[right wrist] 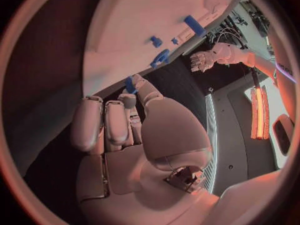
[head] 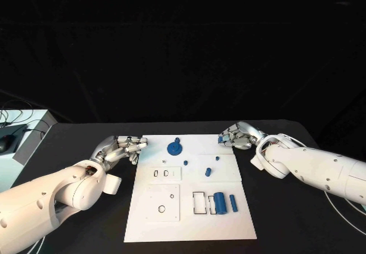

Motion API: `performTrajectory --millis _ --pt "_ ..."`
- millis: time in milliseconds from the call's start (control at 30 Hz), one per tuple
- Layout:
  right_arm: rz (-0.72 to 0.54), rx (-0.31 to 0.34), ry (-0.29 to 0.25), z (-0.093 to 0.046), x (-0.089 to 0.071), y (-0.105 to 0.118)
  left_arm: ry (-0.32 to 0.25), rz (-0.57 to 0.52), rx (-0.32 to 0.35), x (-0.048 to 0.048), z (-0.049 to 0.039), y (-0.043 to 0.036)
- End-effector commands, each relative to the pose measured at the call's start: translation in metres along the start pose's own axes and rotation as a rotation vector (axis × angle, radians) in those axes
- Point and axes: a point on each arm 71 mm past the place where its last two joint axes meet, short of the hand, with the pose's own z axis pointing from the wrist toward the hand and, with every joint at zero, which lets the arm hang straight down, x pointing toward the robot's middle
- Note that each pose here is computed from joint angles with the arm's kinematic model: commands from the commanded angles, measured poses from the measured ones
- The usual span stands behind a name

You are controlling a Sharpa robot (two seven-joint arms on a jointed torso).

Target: Assemble the parts on the task board

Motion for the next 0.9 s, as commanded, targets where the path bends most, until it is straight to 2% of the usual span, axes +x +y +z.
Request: performTrajectory --millis 33,533,900 --pt "0.019 0.026 -0.021 0.001 0.004 0.011 0.000 0.002 0.009 0.0005 0.0003 -0.0005" --pt "0.060 -0.021 0.009 0.002 0.052 0.092 -0.023 0.009 0.001 -0.0023 0.0002 0.0004" --pt "0.073 -0.030 0.065 -0.001 0.087 0.136 -0.030 0.010 -0.004 -0.0020 0.0010 0.0010"
